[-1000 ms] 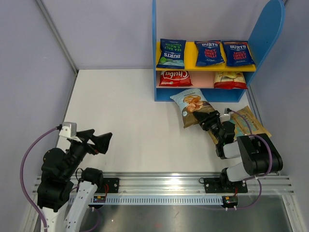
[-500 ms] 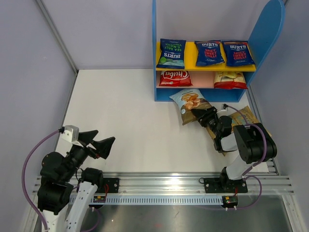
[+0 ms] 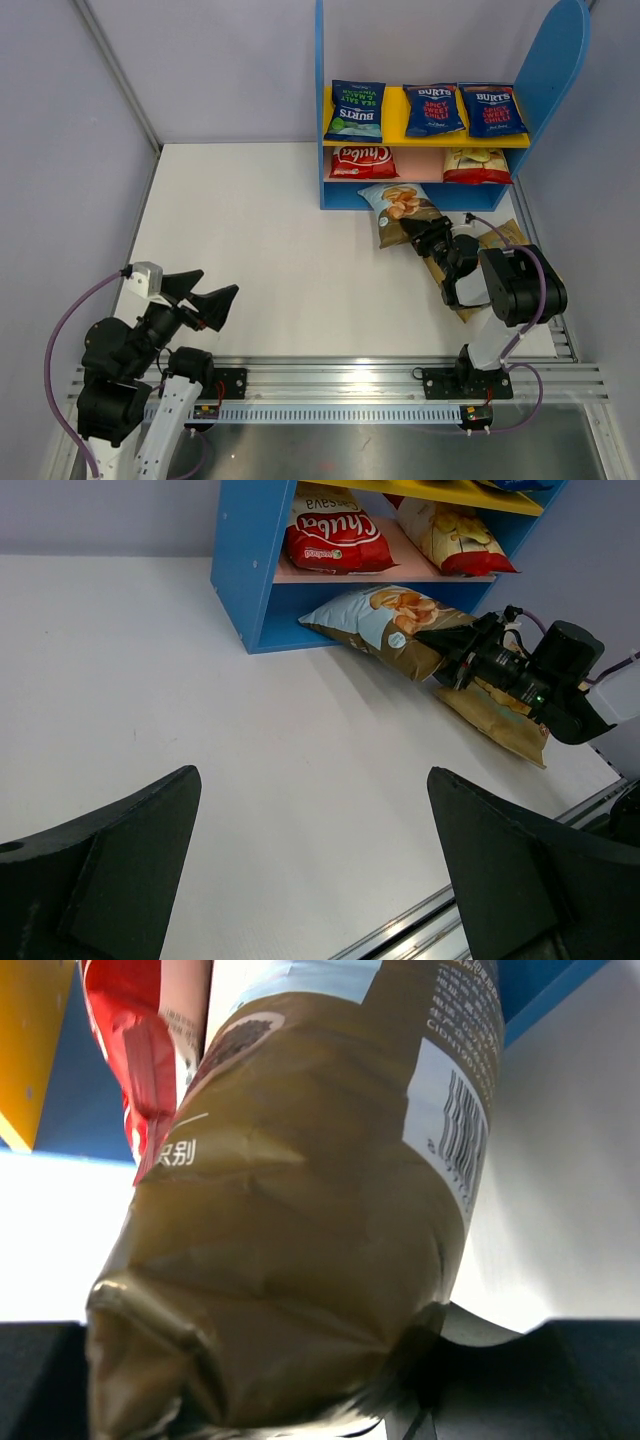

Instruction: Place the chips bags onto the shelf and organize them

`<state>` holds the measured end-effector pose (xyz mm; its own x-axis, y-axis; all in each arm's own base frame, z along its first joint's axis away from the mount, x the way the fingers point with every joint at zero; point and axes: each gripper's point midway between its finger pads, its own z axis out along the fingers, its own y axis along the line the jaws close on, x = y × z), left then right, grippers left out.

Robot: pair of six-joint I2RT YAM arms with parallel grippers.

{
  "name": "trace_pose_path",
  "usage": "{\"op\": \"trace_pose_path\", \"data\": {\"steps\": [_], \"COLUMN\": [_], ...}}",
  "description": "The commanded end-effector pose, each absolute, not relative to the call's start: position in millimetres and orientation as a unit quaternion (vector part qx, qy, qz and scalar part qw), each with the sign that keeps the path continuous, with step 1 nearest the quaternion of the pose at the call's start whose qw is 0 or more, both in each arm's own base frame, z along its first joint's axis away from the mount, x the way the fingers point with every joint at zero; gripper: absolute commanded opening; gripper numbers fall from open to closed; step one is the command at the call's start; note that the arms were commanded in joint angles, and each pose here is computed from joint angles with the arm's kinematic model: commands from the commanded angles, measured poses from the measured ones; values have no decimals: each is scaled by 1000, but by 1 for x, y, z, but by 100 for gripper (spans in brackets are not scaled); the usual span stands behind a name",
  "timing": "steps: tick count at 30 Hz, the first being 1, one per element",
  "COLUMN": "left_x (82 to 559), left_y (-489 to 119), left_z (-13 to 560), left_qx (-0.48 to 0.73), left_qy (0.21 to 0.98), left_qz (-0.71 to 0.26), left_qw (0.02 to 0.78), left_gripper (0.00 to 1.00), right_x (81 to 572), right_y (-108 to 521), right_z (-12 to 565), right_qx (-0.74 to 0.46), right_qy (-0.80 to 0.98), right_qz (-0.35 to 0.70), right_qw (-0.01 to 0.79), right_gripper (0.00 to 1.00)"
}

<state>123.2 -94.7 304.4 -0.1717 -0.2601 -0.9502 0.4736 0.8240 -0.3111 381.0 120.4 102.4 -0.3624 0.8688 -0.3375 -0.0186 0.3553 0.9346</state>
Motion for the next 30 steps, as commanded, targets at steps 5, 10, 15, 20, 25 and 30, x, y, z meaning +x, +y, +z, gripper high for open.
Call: {"op": "trace_pose_path", "data": {"steps": [5,10,15,20,25,30], "left_x": [120,120,120,120,119,118], "left_y": [-99,-99,-99,-98,-98,-97], "left_z": [315,315,315,315,315,315], "left_qx": [98,99,97,96,94,93], "left_qy": [690,689,690,691,691,688], "left_qz": [-293,-294,-294,-293,-292,-292], "left_qw": [655,655,655,654,655,658], "left_gripper": [99,99,99,99,99,99], "right_x": [409,414,415,418,423,435], "right_y": [90,67,60,48,37,32], "right_z": [151,130,117,113,109,108], "right_qx": [298,329,349,382,426,447], "right_qy": [591,598,600,587,563,546], "right_qz": [497,484,484,488,489,497], "right_qw": [562,548,532,521,512,506], "right_gripper": [39,52,63,66,55,50]}}
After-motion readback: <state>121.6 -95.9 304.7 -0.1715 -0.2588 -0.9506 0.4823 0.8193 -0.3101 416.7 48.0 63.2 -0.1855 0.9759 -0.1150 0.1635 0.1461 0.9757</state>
